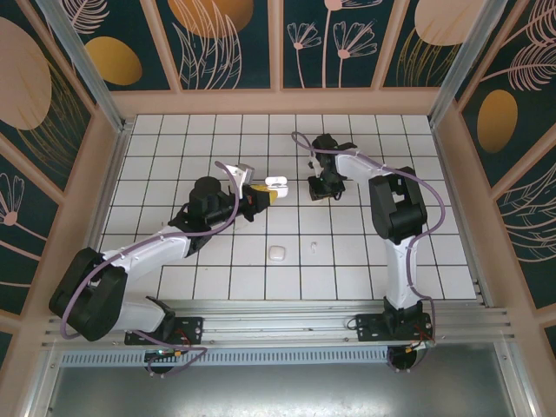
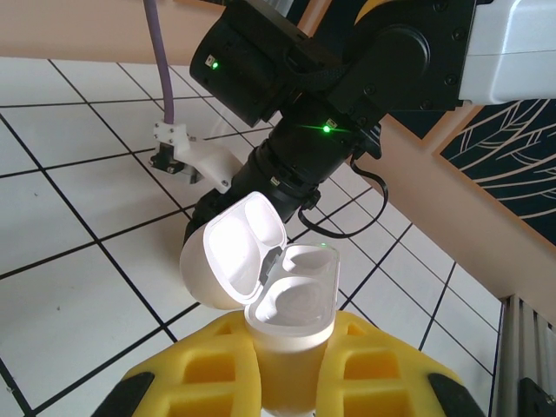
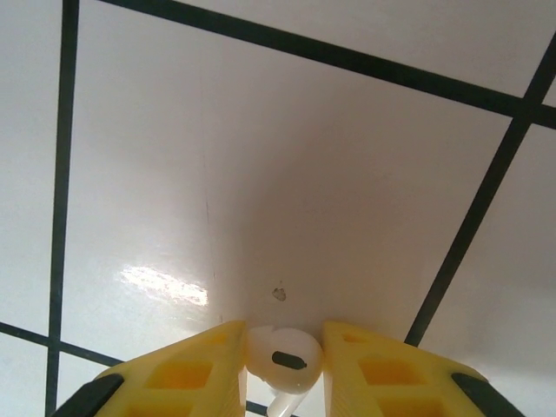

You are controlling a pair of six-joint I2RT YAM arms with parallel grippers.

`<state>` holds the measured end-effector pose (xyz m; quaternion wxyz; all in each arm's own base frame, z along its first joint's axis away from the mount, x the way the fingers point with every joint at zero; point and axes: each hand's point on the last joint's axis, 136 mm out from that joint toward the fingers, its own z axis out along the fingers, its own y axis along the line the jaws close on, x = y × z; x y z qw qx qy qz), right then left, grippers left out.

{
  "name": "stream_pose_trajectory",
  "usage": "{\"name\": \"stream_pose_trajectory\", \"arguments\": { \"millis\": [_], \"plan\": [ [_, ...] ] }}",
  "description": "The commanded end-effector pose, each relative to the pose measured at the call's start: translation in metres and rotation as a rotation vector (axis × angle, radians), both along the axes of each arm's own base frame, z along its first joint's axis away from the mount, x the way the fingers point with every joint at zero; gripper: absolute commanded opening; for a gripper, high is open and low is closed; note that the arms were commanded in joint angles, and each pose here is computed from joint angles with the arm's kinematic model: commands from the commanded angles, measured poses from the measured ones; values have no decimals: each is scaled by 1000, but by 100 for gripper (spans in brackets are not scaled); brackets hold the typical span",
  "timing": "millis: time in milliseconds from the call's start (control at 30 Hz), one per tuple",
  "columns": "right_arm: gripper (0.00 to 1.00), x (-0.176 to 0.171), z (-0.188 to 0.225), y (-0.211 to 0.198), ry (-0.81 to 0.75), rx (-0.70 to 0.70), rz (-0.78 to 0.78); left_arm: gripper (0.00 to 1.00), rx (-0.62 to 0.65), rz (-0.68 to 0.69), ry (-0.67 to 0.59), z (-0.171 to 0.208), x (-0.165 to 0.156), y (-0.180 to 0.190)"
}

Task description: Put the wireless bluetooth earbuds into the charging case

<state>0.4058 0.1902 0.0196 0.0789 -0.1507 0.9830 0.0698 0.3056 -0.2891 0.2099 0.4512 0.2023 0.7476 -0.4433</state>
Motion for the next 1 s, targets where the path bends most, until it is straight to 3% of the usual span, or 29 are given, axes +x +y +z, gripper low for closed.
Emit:
{"name": "stream_pose_trajectory", "arguments": {
  "millis": [0, 367, 700, 967],
  "plan": [
    [27, 2, 0, -2, -4, -37, -28, 0, -10, -33, -6, 1, -3, -5],
    [26, 15, 59, -16, -175, -72, -115, 0, -27, -70, -6, -4, -3, -12],
    [27, 23, 188, -5, -556, -43, -165, 0, -72, -85, -90, 7, 4, -19],
    [27, -1, 265, 19, -787, -20, -141, 0, -52, -78, -201, 24, 26, -40]
  ]
}}
